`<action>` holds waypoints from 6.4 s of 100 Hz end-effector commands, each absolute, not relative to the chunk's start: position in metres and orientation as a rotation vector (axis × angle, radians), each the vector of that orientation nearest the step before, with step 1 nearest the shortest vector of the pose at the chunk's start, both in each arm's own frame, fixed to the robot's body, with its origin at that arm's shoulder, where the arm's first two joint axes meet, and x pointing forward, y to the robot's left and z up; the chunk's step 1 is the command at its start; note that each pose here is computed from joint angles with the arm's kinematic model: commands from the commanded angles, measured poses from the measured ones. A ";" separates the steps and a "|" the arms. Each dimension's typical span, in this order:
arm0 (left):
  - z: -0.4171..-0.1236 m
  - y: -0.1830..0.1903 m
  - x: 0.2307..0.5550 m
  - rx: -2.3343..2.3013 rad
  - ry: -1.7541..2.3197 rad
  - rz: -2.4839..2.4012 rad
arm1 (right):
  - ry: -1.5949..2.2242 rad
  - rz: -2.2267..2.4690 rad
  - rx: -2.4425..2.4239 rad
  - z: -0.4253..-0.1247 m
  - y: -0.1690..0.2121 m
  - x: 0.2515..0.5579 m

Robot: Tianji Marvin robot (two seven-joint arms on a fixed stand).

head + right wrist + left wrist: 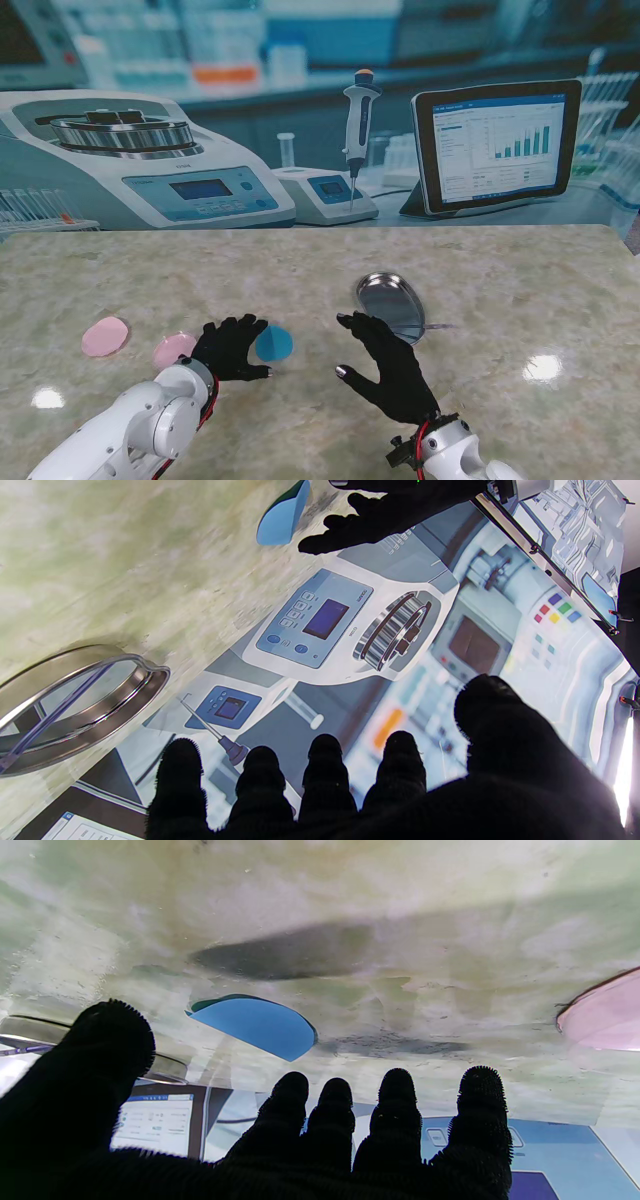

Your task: Line a culture dish with filter paper and press it flat with a glass rod

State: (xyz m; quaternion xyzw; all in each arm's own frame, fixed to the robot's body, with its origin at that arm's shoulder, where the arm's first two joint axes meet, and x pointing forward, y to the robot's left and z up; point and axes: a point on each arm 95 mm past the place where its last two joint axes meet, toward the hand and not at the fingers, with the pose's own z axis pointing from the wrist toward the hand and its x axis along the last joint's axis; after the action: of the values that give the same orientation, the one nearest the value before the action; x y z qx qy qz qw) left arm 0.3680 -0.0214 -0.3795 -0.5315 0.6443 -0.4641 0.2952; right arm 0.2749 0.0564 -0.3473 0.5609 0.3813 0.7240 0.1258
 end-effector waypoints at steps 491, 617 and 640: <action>-0.344 -0.001 0.377 -1.238 1.417 -1.402 | 1.059 2.118 1.656 -0.343 0.056 0.271; -0.323 0.122 0.308 -1.146 1.369 -0.969 | 1.071 2.110 1.656 -0.339 0.057 0.268; -0.329 0.131 0.301 -1.105 1.373 -0.933 | 1.062 2.108 1.654 -0.337 0.057 0.268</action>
State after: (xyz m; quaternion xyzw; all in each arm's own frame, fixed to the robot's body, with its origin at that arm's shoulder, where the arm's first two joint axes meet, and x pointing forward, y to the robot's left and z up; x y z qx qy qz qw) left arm 0.3045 0.1282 -0.3235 -0.4626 0.5770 -0.3971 0.5435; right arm 0.2709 0.0549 -0.3377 0.5664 0.3678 0.7258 0.1311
